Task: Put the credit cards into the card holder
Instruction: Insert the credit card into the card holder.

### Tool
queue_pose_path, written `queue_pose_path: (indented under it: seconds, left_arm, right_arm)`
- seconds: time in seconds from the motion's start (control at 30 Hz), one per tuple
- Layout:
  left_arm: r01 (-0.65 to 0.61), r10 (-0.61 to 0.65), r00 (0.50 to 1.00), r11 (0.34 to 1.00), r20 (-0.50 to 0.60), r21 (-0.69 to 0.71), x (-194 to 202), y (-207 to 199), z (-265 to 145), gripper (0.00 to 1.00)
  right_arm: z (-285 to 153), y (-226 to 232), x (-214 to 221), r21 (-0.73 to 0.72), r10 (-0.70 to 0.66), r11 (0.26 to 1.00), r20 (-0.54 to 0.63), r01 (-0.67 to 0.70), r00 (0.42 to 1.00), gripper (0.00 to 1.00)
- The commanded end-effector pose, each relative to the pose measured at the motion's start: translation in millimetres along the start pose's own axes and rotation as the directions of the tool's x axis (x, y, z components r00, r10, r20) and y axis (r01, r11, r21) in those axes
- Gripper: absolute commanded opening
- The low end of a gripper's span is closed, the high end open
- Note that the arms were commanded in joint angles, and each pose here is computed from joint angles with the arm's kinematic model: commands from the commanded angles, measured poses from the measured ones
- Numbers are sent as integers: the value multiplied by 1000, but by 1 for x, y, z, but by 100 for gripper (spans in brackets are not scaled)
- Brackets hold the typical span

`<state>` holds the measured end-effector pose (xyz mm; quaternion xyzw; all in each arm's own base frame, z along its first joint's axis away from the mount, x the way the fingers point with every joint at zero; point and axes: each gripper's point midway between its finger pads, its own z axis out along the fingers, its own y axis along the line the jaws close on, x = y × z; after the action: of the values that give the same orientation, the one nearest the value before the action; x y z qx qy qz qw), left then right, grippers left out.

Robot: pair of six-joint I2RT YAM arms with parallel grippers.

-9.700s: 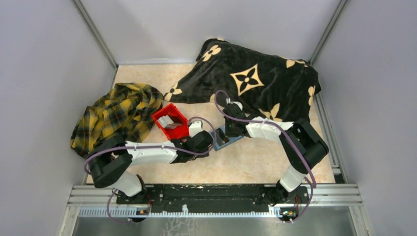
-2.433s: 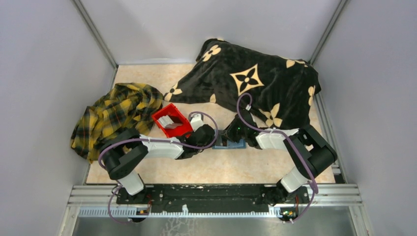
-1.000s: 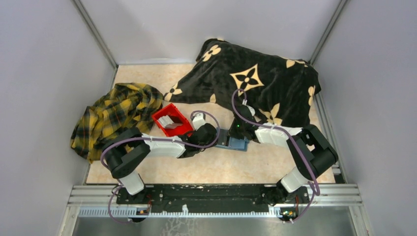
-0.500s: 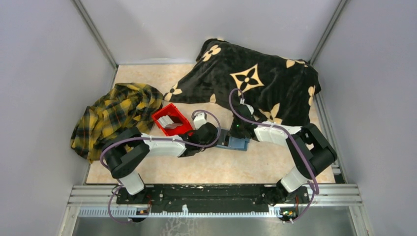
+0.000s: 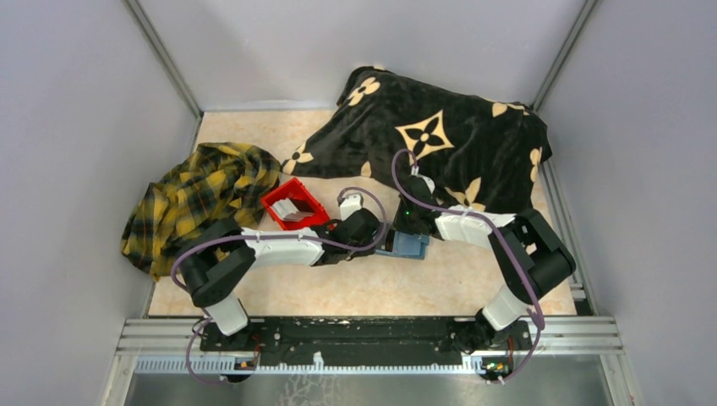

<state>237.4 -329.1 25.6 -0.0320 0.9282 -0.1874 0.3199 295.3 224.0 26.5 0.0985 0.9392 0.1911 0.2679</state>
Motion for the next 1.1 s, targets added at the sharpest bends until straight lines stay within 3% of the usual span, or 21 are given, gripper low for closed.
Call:
queue_pose_path:
  seconds: [0.0, 0.63, 1.07]
  left_arm:
    - [-104, 95, 989, 991, -112, -82, 27, 22, 1, 38]
    - [-104, 104, 994, 994, -15, -36, -8, -19, 6, 38]
    - [-109, 111, 990, 994, 84, -25, -40, -34, -15, 40]
  right_arm:
    - [8, -24, 19, 81, -28, 996, -63, 33, 998, 4]
    - [11, -23, 24, 62, -16, 998, -70, 21, 997, 4]
    - [17, -31, 32, 83, -15, 996, -96, 23, 995, 3]
